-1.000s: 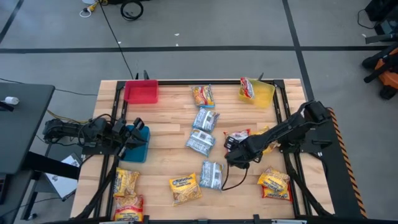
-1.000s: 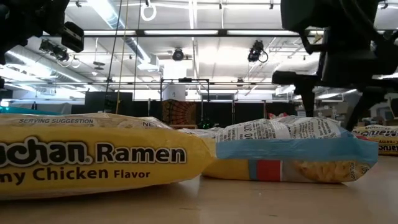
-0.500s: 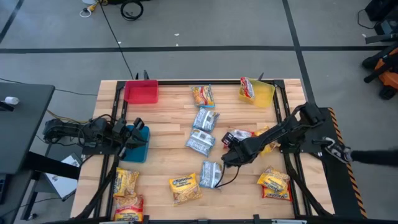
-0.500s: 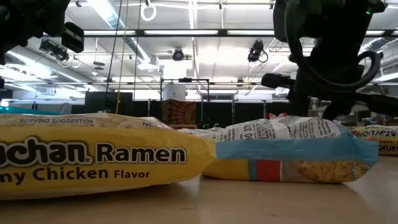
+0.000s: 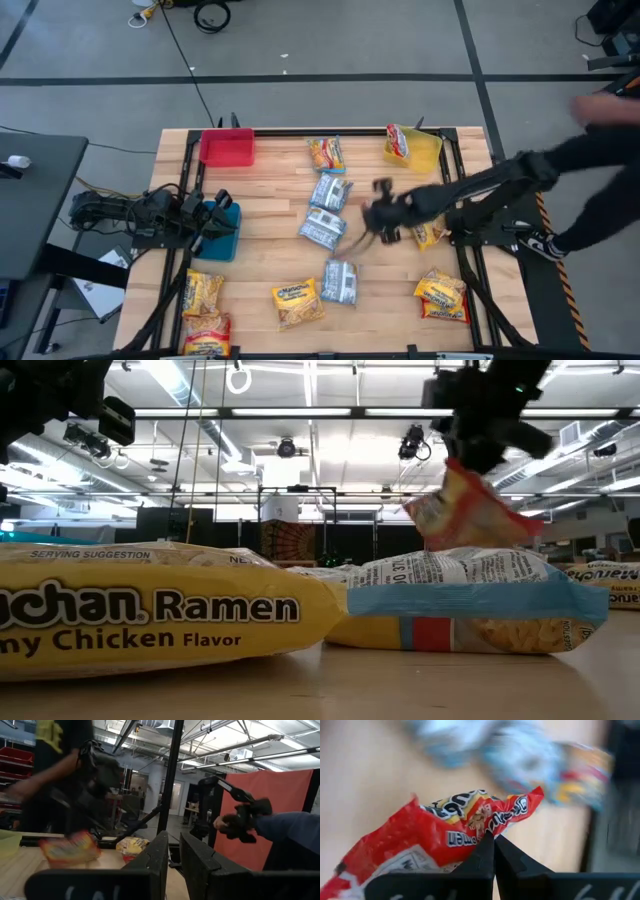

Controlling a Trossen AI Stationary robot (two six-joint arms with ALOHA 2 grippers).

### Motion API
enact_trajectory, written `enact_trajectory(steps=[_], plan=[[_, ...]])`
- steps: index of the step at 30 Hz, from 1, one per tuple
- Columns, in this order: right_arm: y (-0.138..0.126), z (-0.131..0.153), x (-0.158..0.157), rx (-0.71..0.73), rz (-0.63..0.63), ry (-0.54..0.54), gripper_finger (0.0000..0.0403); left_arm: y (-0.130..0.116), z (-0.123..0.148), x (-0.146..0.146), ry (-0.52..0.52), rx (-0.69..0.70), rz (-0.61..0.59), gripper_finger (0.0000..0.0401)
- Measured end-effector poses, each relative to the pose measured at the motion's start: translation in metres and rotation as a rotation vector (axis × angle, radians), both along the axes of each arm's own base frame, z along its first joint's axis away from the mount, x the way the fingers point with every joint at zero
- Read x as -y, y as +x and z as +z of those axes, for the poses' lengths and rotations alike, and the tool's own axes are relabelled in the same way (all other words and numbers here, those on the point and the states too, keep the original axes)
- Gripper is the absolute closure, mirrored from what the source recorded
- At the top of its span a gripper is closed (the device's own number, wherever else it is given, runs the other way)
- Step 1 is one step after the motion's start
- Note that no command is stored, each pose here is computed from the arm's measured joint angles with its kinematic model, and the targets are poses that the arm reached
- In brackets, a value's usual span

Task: Sort Maruchan noodles
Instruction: Put the red noodle pack into the yellow bin

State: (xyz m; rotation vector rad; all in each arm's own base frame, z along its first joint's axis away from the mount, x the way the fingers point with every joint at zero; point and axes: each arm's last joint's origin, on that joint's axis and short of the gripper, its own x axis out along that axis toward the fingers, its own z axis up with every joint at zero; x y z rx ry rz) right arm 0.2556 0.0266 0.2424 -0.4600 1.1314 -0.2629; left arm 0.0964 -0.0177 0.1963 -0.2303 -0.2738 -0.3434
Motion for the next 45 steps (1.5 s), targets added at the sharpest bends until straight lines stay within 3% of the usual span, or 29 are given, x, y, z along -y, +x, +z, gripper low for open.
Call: enact_trajectory(steps=[10, 17, 21, 32, 45], plan=[[-0.057, 0.056, 0.115, 0.423, -0.711, 0.058, 0.04, 0.0, 0.0, 0.0, -0.016, -0.009, -0.005, 0.0349], [-0.093, 0.049, 0.153, 0.604, -0.972, -0.024, 0.0401, 0.0, 0.001, 0.0, -0.027, 0.006, -0.009, 0.0349], [-0.098, 0.027, 0.162, 0.602, -0.999, -0.062, 0.0401, -0.001, 0.003, 0.0, -0.04, 0.018, -0.013, 0.0349], [-0.105, -0.023, 0.168, 0.535, -0.899, -0.208, 0.04, -0.001, 0.004, -0.001, -0.089, 0.022, -0.018, 0.0349], [-0.114, -0.024, 0.181, 0.477, -0.844, -0.33, 0.04, -0.003, 0.008, -0.002, -0.107, 0.067, 0.016, 0.0349]])
